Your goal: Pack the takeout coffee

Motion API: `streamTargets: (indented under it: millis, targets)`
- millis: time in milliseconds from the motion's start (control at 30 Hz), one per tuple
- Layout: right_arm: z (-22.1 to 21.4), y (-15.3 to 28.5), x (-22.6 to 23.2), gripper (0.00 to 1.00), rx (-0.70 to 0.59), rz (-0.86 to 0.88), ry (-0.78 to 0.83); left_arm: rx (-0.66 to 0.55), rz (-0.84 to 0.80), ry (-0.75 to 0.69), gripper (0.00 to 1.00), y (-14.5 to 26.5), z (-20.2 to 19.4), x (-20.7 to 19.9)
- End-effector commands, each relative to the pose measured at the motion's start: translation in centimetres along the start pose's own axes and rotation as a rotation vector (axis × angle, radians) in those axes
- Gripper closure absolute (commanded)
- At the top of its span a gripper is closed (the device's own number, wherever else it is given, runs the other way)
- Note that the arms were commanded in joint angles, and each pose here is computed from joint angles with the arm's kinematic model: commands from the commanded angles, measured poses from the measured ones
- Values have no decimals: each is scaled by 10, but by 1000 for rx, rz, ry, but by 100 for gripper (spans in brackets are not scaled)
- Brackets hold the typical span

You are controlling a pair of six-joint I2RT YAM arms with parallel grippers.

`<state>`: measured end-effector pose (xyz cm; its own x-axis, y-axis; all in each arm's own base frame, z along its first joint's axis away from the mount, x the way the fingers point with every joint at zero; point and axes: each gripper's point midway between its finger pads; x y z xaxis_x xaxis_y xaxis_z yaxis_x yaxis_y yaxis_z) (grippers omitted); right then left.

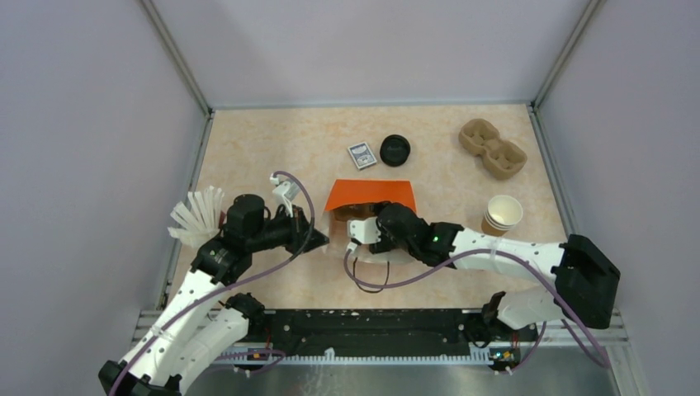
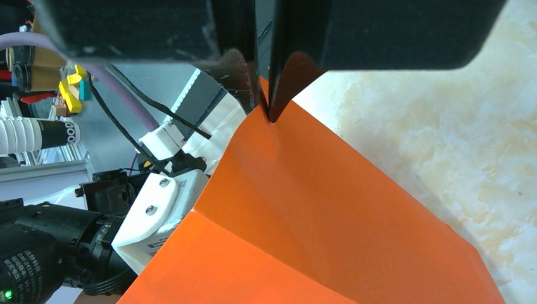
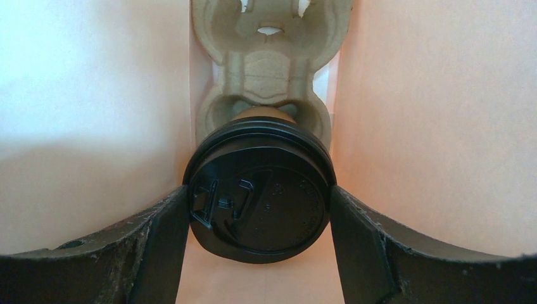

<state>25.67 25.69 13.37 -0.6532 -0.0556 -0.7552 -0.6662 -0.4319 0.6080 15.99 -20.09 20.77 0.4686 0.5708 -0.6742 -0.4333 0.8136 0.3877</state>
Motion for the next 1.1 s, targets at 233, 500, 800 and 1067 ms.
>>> streamTargets:
  millis: [233,500,800,1067]
  targets:
    - [-16,-13,16,52,43,26,-48,-26,-37,-13,88,-4,13,-10]
    - [-17,-15,14,46,47,23,-57,-30,-31,-23,89,-5,15,-10]
    - [2,1,-21,31,-8,-21,-60,-36,-15,-31,87,-5,21,-9]
    - [18,13,-29,20,-79,-2,-64,-37,2,-25,88,-6,20,-5]
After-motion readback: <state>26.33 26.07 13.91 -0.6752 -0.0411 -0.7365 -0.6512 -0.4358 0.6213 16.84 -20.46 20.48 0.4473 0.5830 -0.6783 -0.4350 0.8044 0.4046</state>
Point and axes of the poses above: each gripper's point midway between its finger pads, its own y axis back along the fingers, its own x axis along the line the jaws close on, z = x × y, and after that the axes turned 5 degrees about y, right-handed
